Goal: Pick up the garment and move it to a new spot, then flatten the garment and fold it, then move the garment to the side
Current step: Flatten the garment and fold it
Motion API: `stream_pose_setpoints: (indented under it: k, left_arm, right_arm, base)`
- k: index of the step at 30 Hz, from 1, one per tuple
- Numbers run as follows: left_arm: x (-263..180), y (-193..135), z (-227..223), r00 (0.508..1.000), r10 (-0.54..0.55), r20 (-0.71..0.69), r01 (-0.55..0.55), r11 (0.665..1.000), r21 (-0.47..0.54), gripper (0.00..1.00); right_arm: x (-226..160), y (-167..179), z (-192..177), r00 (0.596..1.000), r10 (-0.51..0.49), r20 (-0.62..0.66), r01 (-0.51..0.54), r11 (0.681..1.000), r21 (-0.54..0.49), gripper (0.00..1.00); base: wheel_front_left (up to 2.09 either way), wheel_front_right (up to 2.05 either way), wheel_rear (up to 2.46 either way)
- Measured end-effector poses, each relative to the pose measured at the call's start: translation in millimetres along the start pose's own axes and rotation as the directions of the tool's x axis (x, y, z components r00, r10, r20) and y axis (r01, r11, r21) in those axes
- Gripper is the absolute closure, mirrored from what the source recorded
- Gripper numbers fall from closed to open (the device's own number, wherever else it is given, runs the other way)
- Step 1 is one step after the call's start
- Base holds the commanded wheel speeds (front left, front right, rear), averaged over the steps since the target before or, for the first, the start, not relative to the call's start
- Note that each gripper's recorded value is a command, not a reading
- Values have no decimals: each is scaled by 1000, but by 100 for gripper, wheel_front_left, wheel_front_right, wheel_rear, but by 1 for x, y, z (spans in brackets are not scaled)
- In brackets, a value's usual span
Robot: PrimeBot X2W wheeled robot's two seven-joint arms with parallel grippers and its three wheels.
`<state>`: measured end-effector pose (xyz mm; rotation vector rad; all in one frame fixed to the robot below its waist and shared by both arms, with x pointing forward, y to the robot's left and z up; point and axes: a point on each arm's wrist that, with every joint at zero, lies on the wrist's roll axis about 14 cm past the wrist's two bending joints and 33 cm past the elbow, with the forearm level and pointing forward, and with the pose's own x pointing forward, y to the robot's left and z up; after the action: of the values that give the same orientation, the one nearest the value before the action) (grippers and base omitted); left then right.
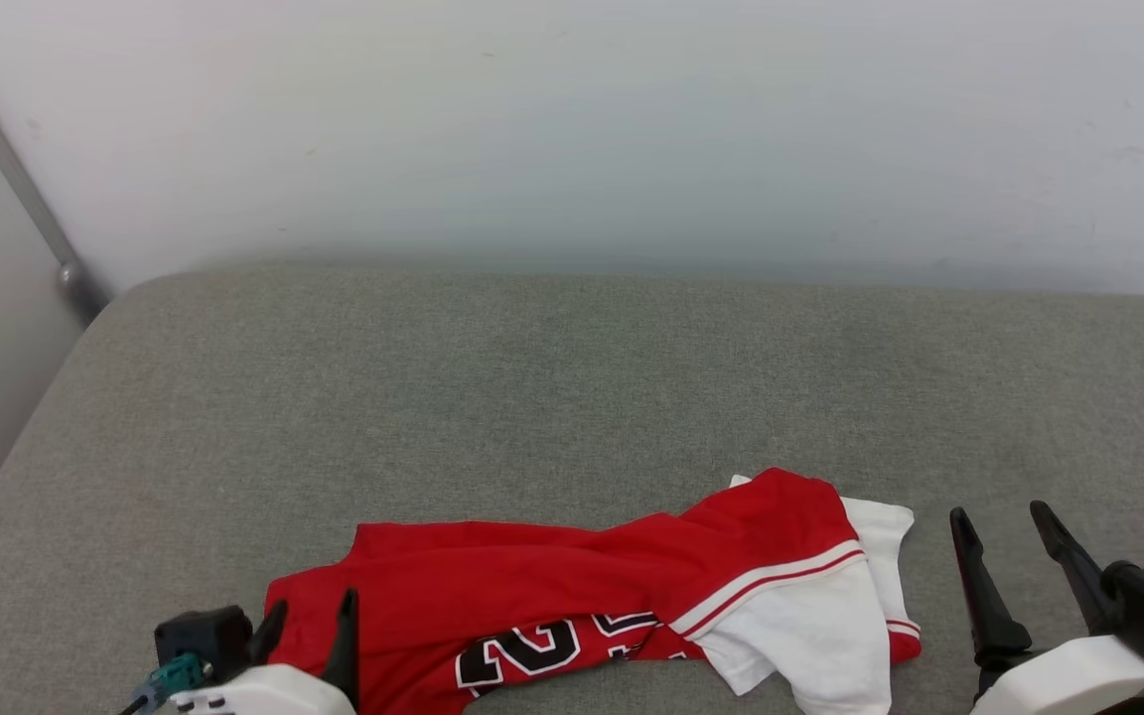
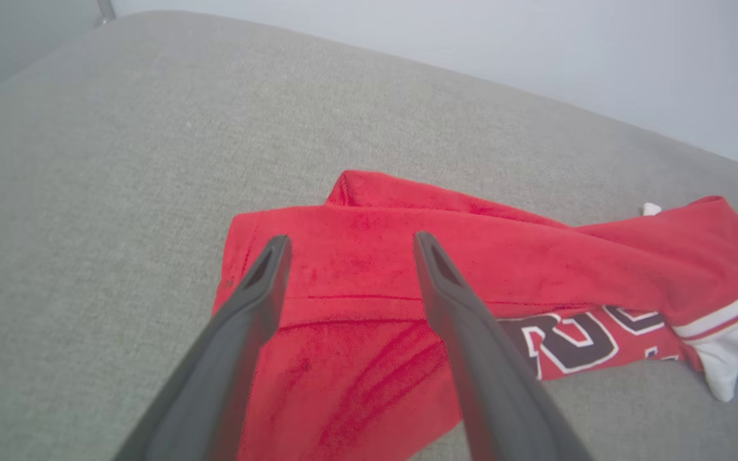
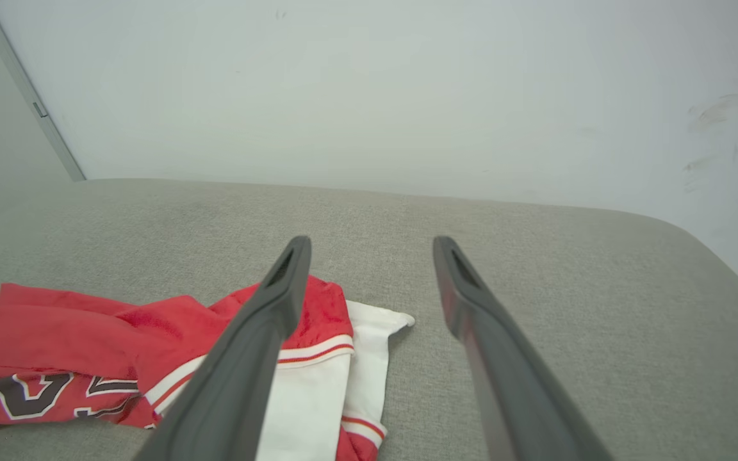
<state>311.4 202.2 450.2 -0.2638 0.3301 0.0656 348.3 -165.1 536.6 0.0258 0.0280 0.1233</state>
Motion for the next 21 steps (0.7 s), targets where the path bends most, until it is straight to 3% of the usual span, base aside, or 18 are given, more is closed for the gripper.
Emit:
stream_pose_setpoints:
  k: [5,10,16,21]
  left_arm:
    - [15,-32,54,975,-91,203,81,995,57,0]
    - [31,-89,79,931,-272,243,239,958,158,0]
    - [50,-155,68,872,-482,92,442,852,280,0]
    - [61,-196,30,788,-599,-142,607,716,346,0]
  right_arm:
    - [0,-1,1,1000,-2,3,2,1000,-1,0]
    - [4,3,1,1000,7,1,-7,1000,0,0]
    - [11,0,-3,1000,0,-17,0,1000,-4,0]
    - [21,-6,-11,999,-17,-38,17,1000,-3,0]
  base:
    - [0,0,0]
    - [0,0,0]
    - [0,0,0]
    - [0,0,0]
